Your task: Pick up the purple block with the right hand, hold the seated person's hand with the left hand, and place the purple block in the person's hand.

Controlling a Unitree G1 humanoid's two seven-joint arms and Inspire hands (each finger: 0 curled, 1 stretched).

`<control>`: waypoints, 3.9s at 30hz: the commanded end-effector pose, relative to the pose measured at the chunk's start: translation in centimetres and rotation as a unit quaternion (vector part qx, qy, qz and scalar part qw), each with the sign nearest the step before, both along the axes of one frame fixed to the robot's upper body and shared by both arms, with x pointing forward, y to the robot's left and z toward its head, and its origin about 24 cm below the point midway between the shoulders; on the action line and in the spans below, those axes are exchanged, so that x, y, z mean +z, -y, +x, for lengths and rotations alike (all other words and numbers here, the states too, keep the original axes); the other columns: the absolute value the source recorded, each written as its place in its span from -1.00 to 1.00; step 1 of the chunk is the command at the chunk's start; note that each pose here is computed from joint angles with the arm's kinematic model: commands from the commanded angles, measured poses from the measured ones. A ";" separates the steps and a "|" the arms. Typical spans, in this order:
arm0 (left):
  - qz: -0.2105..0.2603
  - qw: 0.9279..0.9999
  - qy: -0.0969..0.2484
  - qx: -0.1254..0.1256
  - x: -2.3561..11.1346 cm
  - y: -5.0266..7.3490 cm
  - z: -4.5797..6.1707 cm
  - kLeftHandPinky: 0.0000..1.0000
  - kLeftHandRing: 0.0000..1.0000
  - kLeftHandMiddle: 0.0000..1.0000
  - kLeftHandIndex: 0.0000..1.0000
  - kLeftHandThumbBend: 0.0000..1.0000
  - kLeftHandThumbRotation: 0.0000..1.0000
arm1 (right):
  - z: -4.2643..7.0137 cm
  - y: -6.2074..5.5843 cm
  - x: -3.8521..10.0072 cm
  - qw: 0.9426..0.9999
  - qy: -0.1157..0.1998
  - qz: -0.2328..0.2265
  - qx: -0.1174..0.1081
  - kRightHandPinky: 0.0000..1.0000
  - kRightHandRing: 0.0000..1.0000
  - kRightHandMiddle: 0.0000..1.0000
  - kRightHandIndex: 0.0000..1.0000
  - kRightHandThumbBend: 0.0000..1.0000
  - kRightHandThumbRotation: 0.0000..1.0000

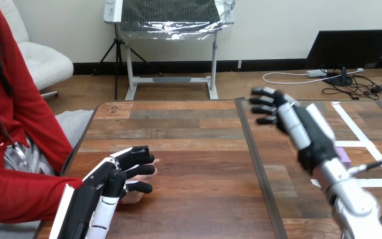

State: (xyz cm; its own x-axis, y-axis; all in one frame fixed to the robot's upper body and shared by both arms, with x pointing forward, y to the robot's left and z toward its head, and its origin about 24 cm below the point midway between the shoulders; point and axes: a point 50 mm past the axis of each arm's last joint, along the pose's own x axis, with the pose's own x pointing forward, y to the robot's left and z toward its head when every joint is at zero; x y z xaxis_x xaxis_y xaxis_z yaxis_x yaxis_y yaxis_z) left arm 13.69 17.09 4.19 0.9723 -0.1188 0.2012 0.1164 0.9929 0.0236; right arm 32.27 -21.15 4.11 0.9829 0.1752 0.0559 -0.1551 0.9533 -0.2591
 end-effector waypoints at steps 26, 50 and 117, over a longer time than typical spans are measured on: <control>-0.008 0.999 0.050 -0.003 1.6 0.1 1.3 0.17 0.41 0.43 0.40 0.30 0.79 | 5.6 5.7 9.3 0.970 0.071 -0.183 -0.144 0.66 0.80 0.82 0.79 0.06 1.00; -0.007 0.998 0.055 -0.009 1.6 0.2 1.3 0.17 0.38 0.42 0.41 0.23 0.75 | 5.1 8.6 7.8 0.935 -0.042 -0.304 -0.177 0.54 0.83 0.92 0.91 0.26 1.00; 0.000 0.998 0.062 -0.017 1.9 -0.2 1.4 0.11 0.33 0.35 0.40 0.18 0.72 | 2.6 6.9 -0.5 0.891 -0.224 -0.382 -0.102 0.68 0.82 0.87 0.84 0.70 0.36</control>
State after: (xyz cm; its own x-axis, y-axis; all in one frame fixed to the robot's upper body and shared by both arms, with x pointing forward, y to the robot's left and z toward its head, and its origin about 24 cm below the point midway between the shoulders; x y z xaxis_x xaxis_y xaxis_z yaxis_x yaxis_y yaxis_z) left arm 14.08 17.30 4.54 0.9634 -0.1471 0.2239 0.1434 0.9891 0.0326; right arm 33.74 -29.10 2.55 0.8705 -0.2127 -0.4438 -0.2609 0.5653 -0.7826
